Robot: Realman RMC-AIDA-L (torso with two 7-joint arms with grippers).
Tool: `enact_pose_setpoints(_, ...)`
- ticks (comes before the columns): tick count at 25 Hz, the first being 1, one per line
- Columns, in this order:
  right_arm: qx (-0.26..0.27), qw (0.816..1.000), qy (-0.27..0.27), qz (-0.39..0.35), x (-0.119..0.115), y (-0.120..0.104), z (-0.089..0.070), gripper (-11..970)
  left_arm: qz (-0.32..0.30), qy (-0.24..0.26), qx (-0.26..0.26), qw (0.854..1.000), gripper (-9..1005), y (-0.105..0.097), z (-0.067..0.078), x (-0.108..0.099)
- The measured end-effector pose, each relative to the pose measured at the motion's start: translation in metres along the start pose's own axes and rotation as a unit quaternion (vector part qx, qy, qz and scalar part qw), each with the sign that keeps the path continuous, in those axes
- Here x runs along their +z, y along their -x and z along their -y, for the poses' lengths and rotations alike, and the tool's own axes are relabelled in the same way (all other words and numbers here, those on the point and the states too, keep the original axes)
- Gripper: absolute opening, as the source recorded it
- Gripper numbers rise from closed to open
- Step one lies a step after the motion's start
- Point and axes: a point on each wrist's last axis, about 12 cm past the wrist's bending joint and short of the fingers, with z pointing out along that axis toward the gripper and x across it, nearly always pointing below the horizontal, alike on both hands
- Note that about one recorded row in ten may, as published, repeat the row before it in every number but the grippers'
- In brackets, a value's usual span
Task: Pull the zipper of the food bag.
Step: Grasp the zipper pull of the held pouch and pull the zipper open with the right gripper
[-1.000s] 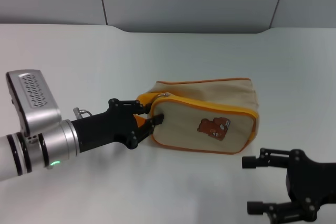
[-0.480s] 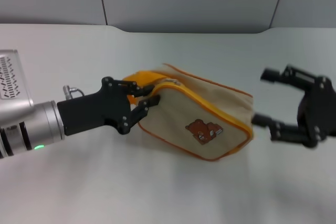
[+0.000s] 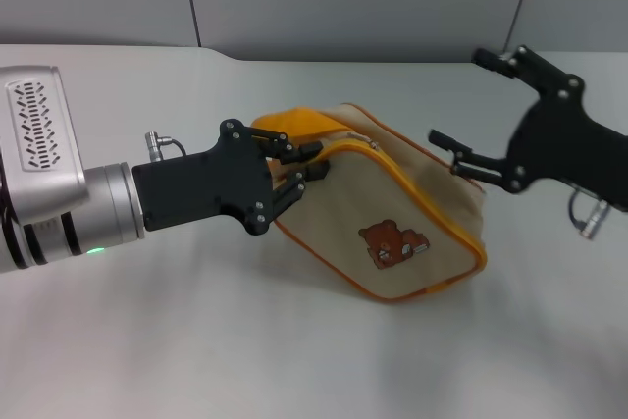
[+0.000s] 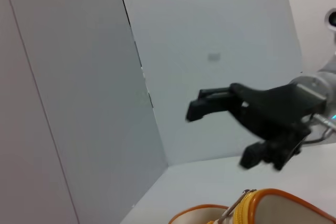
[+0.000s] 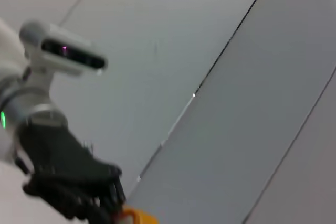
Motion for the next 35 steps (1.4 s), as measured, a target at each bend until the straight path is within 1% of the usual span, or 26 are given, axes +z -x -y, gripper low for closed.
enact_pose_setpoints(2, -0.021, 1.0, 0.0, -0.011, 0.006, -0.003, 0.003, 760, 0.002, -0.001, 0.002, 1.0, 134, 0.001, -0.001, 0.002)
enact_pose_setpoints(3, -0.042, 0.999, 0.002, -0.016, 0.013, -0.005, 0.003, 755, 0.002, -0.002, 0.002, 1.0, 133, 0.001, -0.001, 0.002)
enact_pose_setpoints(4, -0.042, 0.999, 0.002, -0.016, 0.013, -0.005, 0.003, 751, 0.003, -0.002, 0.002, 1.0, 132, 0.002, -0.001, 0.003)
enact_pose_setpoints(5, -0.053, 0.998, 0.003, -0.017, 0.016, -0.005, 0.003, 746, 0.004, -0.003, 0.002, 1.0, 131, 0.002, -0.001, 0.003)
enact_pose_setpoints(7, -0.073, 0.997, 0.011, -0.018, 0.021, -0.006, 0.001, 738, 0.005, -0.003, 0.002, 1.0, 130, 0.002, -0.001, 0.004)
enact_pose_setpoints(8, -0.091, 0.995, 0.025, -0.017, 0.024, -0.006, -0.002, 733, 0.005, -0.004, 0.003, 1.0, 130, 0.002, -0.001, 0.004)
enact_pose_setpoints(9, -0.091, 0.995, 0.025, -0.017, 0.024, -0.006, -0.002, 729, 0.005, -0.004, 0.003, 1.0, 129, 0.003, -0.001, 0.004)
enact_pose_setpoints(13, -0.116, 0.992, 0.053, -0.011, 0.027, -0.006, -0.009, 711, 0.006, -0.005, 0.003, 1.0, 127, 0.003, -0.002, 0.005)
enact_pose_setpoints(20, -0.121, 0.989, 0.083, -0.001, 0.03, -0.004, -0.019, 583, 0.008, -0.006, 0.002, 1.0, 118, 0.004, -0.002, 0.006)
enact_pose_setpoints(23, -0.124, 0.988, 0.096, 0.007, 0.031, -0.003, -0.023, 585, 0.01, -0.009, 0.001, 1.0, 114, 0.006, -0.003, 0.007)
enact_pose_setpoints(29, -0.14, 0.985, 0.095, 0.016, 0.029, -0.002, -0.029, 585, 0.013, -0.012, -0.003, 1.0, 108, 0.005, -0.001, 0.007)
enact_pose_setpoints(35, -0.147, 0.986, 0.079, 0.012, 0.027, -0.003, -0.025, 584, 0.016, -0.013, -0.007, 1.0, 110, 0.005, 0.002, 0.005)
